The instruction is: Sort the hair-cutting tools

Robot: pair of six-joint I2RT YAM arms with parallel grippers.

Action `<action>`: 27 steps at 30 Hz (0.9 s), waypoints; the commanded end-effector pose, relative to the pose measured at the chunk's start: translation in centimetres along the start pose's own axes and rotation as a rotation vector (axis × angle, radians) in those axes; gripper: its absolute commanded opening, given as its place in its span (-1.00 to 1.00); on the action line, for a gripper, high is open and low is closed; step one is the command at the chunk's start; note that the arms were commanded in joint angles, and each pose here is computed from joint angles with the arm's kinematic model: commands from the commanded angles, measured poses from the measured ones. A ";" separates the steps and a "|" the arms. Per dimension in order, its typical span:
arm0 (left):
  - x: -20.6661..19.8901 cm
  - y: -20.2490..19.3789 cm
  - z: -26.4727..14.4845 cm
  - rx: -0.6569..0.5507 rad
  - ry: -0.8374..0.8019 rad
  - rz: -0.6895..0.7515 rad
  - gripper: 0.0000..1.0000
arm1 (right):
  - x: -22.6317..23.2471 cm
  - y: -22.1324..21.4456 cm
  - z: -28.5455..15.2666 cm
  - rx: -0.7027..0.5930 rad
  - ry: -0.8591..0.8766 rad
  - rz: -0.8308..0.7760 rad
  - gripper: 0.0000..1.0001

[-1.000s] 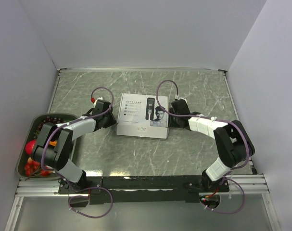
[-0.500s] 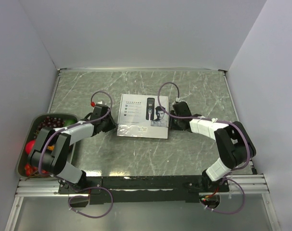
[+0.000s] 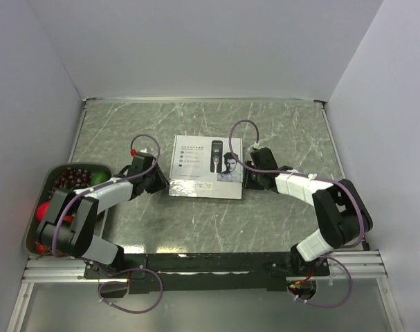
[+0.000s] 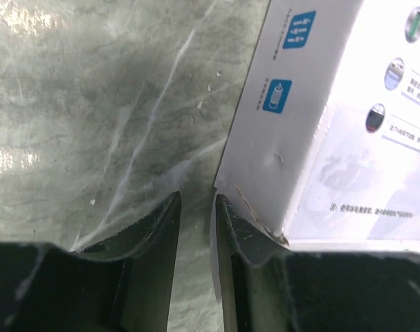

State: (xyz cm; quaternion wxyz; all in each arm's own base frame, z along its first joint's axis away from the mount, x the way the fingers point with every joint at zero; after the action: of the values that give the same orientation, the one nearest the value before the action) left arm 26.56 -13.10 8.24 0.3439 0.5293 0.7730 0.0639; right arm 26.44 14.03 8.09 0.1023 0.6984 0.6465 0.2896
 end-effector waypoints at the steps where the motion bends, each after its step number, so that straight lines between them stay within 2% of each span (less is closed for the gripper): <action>1: -1.9 0.1 -1.4 0.018 -0.132 -0.010 -0.33 | 0.9 0.1 -1.2 -0.010 0.083 -0.002 -0.14; 18: -2.1 -0.8 -3.5 0.022 -0.206 -0.032 -0.33 | 1.8 -1.1 -2.5 0.033 0.189 0.017 -0.14; 27: -2.1 -0.7 -3.5 0.012 -0.200 -0.031 -0.33 | 1.6 -1.2 -2.6 0.026 0.166 0.010 -0.14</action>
State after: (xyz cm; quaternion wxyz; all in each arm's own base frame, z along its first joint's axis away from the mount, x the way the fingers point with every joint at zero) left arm 24.31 -13.12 10.12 0.3820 0.5211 0.7627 0.0293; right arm 24.10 14.13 8.65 0.0521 0.6901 0.6566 0.3000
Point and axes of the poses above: each gripper's point midway between its finger pads, its own z axis out along the fingers, its own x axis along the line the jaws close on, y = z × x, the point moved 7 cm from there along -z, back along the fingers, and after that the axes turned 1 degree about z, right-handed, at the moved point
